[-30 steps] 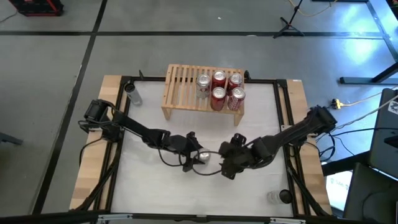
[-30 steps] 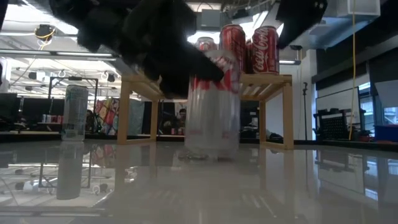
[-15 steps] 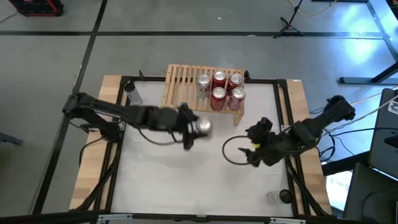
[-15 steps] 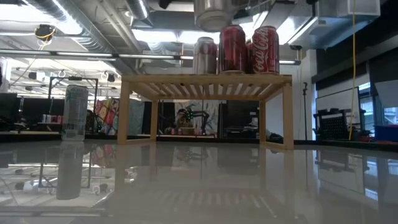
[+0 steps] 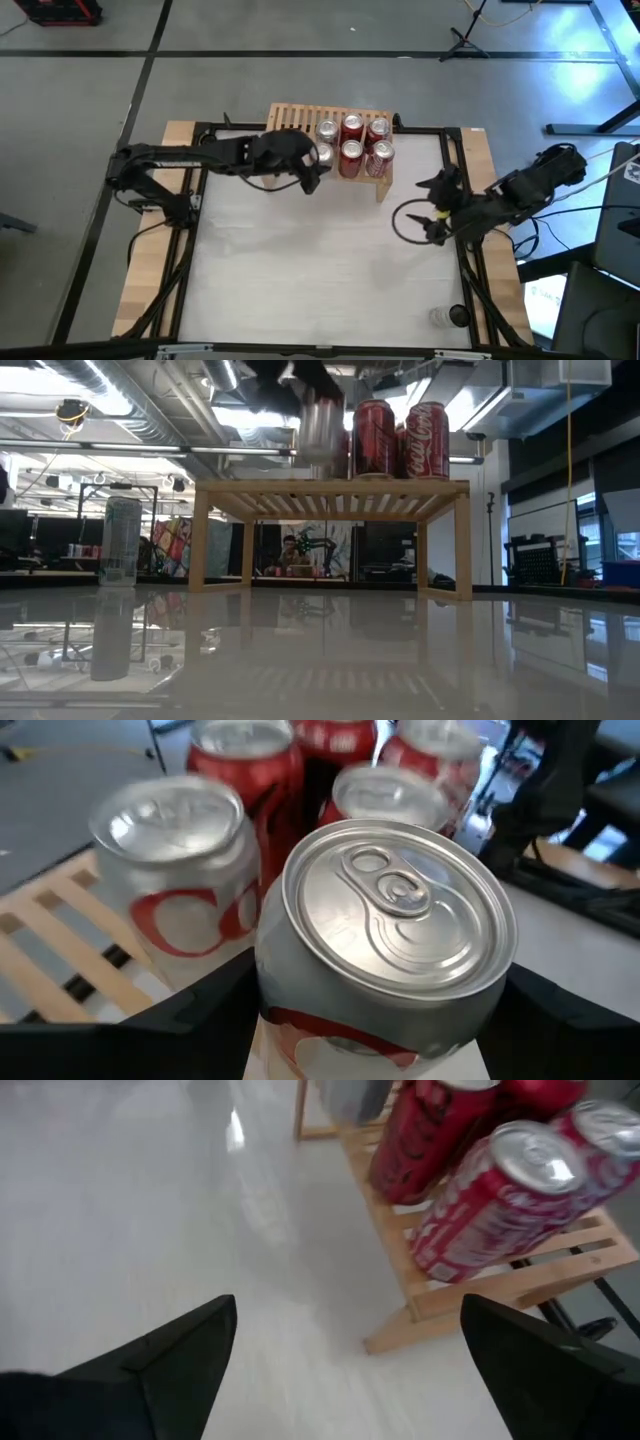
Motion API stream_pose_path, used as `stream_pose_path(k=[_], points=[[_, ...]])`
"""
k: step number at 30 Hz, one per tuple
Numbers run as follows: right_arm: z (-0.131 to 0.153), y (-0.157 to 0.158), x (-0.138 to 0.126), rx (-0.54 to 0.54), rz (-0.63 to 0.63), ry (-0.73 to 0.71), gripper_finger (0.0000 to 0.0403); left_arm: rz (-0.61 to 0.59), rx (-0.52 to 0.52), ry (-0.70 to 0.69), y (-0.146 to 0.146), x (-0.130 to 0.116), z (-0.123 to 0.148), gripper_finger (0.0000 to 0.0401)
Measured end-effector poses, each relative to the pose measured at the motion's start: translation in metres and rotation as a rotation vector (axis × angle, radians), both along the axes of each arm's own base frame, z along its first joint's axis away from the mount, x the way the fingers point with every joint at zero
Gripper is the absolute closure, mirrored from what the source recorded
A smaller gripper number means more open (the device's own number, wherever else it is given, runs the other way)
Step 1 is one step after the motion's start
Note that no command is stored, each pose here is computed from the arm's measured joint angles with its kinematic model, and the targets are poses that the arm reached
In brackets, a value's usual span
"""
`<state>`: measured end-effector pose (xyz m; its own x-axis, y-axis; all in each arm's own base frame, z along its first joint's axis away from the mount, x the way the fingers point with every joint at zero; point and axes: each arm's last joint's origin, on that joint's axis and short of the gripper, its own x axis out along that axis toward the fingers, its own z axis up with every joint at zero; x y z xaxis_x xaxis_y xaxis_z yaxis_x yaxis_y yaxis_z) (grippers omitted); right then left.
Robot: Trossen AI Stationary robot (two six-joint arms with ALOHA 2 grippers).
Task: Place canned beverage on shelf
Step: Put the silver soda can on the shelf aligned with the other silver soda can
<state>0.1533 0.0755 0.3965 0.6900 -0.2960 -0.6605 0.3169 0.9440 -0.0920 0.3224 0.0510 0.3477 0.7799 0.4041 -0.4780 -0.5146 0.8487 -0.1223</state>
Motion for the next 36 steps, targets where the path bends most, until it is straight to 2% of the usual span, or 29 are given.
stream_pose_path(k=[4, 8, 14, 21, 31, 36], points=[[0.004, -0.005, -0.008, -0.001, -0.008, -0.021, 0.0027, -0.02, -0.025, 0.046, 0.009, 0.01, -0.015, 0.0125], [0.005, -0.008, -0.012, 0.003, -0.008, -0.027, 0.0027, -0.031, 0.002, 0.052, 0.01, 0.016, -0.019, 0.0124], [0.005, -0.008, -0.012, -0.001, -0.01, -0.017, 0.0027, -0.016, 0.03, 0.04, 0.014, 0.017, -0.018, 0.0124], [0.005, -0.008, -0.012, 0.0, -0.011, -0.018, 0.0027, -0.027, 0.002, 0.038, 0.027, 0.014, -0.018, 0.0124], [0.005, -0.008, -0.012, 0.0, -0.012, -0.018, 0.0027, -0.024, 0.024, 0.054, 0.031, 0.012, -0.018, 0.0123], [0.005, -0.008, -0.012, -0.001, -0.011, -0.018, 0.0027, -0.015, 0.044, 0.061, 0.032, 0.012, -0.018, 0.0101]])
